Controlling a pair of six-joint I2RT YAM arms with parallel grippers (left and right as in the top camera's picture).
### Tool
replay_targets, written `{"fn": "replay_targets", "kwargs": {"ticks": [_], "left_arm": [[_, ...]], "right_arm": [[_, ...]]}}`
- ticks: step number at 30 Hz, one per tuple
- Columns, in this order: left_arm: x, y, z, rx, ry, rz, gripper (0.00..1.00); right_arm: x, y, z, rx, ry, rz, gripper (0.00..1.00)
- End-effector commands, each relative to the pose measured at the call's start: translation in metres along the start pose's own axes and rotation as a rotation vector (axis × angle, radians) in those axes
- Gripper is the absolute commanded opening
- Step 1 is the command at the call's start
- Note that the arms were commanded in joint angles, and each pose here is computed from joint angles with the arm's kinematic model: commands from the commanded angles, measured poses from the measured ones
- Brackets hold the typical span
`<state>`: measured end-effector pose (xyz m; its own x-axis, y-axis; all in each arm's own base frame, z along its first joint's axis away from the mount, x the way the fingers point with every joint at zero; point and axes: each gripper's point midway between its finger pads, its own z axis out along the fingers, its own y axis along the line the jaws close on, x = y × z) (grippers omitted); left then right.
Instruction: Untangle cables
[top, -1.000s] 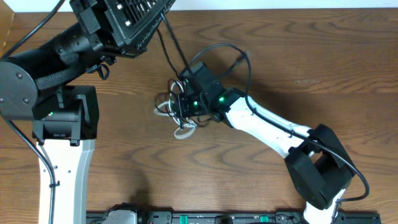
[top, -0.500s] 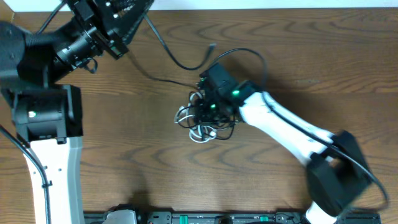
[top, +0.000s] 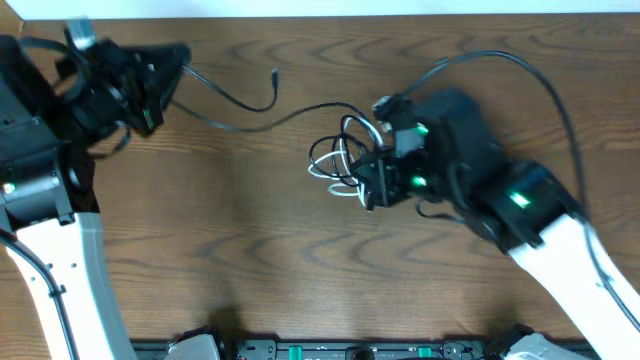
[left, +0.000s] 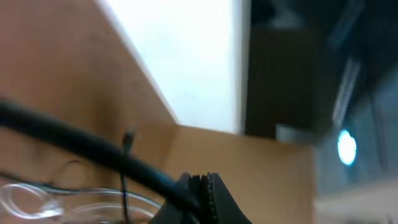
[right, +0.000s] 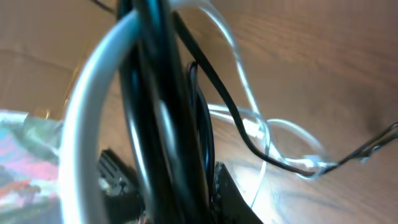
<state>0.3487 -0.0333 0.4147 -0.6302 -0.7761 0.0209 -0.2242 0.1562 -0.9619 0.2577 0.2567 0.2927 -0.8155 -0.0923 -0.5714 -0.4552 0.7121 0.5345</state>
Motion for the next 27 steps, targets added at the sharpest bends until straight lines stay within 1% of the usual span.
{"fn": "replay_targets", "kwargs": {"ticks": [1,2,4,5,6,7,9,10,11,14,18,21,23,25,27], "left_arm": [[-0.027,0.044,-0.007,-0.209,-0.165,0.097,0.08],[-0.03,0.056,-0.01,-0.266,-0.19,0.091,0.08],[-0.033,0.078,-0.018,-0.371,-0.23,0.08,0.08],[-0.034,0.089,-0.023,-0.426,-0.25,0.071,0.08],[-0.035,0.097,-0.027,-0.469,-0.264,0.063,0.13],[-0.035,0.105,-0.031,-0.51,-0.276,0.064,0.17],[-0.035,0.114,-0.037,-0.565,-0.284,0.075,0.35],[-0.034,0.117,-0.038,-0.577,-0.274,0.088,0.47],[-0.033,0.118,-0.038,-0.583,-0.266,0.099,0.51],[-0.027,0.121,-0.038,-0.595,-0.238,0.109,0.55],[-0.019,0.128,-0.041,-0.628,-0.203,0.104,0.55],[-0.011,0.135,-0.043,-0.654,-0.166,0.111,0.55],[0.001,0.133,-0.039,-0.631,-0.095,0.139,0.56],[0.017,0.123,-0.029,-0.555,0.007,0.19,0.67],[0.028,0.116,-0.023,-0.508,0.057,0.193,0.74]], "right_arm": [[-0.017,0.0,-0.044,0.074,-0.161,-0.056,0.01],[-0.02,-0.013,-0.053,0.144,-0.204,0.018,0.02],[-0.02,-0.048,-0.077,0.334,-0.31,0.229,0.02],[-0.018,-0.058,-0.085,0.388,-0.338,0.269,0.02],[-0.016,-0.062,-0.09,0.414,-0.346,0.277,0.01],[-0.015,-0.061,-0.092,0.416,-0.343,0.258,0.01],[-0.014,-0.057,-0.09,0.391,-0.327,0.237,0.01],[-0.013,-0.052,-0.088,0.368,-0.317,0.23,0.01],[-0.013,-0.049,-0.085,0.346,-0.304,0.226,0.01],[-0.013,-0.041,-0.076,0.293,-0.274,0.225,0.01],[-0.012,-0.03,-0.06,0.223,-0.219,0.222,0.01],[-0.012,-0.019,-0.046,0.153,-0.171,0.177,0.01],[-0.013,-0.009,-0.037,0.093,-0.141,0.139,0.01],[-0.014,0.002,-0.029,0.028,-0.116,0.091,0.01],[-0.014,0.009,-0.024,-0.013,-0.099,0.059,0.01]]}}
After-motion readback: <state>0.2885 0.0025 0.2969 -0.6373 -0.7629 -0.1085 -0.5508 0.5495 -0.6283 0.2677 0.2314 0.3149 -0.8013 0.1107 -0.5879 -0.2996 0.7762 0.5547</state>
